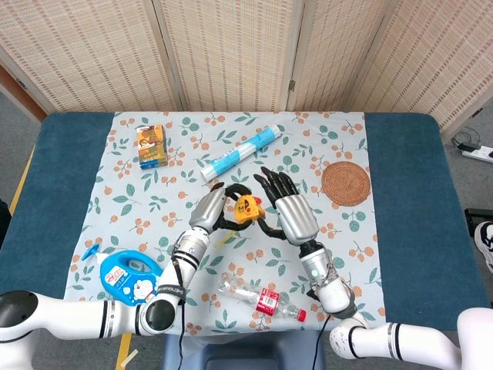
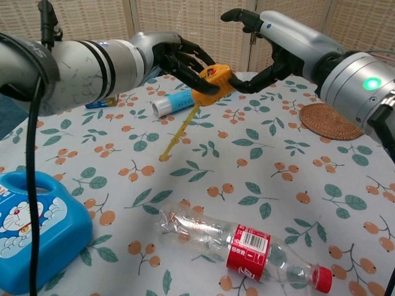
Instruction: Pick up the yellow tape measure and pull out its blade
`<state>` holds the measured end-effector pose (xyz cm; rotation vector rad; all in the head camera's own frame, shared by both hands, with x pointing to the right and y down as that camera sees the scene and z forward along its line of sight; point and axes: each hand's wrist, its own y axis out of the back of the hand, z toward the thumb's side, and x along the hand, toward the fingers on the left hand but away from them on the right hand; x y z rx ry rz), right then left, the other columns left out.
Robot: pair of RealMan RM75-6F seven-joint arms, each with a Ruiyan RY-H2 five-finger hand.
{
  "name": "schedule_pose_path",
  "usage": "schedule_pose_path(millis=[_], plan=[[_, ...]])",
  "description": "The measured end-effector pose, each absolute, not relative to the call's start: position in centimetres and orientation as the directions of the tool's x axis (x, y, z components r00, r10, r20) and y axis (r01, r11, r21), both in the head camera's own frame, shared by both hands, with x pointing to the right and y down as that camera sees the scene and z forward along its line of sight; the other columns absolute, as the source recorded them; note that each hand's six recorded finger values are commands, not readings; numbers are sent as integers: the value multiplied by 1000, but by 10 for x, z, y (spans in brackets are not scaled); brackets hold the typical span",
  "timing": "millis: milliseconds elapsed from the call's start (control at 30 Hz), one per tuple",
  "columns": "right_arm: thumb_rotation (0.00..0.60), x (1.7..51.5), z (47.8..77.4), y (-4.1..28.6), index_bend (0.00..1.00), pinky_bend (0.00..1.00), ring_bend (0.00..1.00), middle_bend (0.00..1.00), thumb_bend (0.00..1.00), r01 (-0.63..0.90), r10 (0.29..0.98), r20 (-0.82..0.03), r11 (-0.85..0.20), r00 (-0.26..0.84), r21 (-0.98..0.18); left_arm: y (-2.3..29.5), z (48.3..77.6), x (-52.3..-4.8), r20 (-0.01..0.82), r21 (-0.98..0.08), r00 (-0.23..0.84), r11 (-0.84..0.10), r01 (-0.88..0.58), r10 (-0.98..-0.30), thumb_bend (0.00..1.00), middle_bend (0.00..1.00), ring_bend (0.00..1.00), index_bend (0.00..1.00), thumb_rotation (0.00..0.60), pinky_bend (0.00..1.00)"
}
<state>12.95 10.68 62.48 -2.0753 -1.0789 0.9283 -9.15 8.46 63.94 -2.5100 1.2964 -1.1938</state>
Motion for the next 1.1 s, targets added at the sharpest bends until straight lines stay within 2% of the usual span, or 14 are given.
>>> schedule_pose_path(millis=[733,833,933,1100], plan=[[600,141,619,93,6,0,39,5,392,443,895,-280,-420,348,-792,83,650,-101,609,-391,324,-630,-671,-724,364,489,347,469,600,53],[600,142,618,92,87,0,50,31,416,444,900,-278,-412,335,-796,83,652,-101,608,-392,323,-628,-672,-725,364,488,346,469,600,53],[600,143,618,91,214,0,70,70,427,442,905,-278,-403,321,-802,82,653,-102,608,-392,321,-626,-674,-726,364,488,345,469,600,53],[600,141,619,91,296,0,94,119,428,434,908,-287,-400,304,-807,81,654,-103,606,-389,318,-621,-681,-729,365,488,342,469,600,53]])
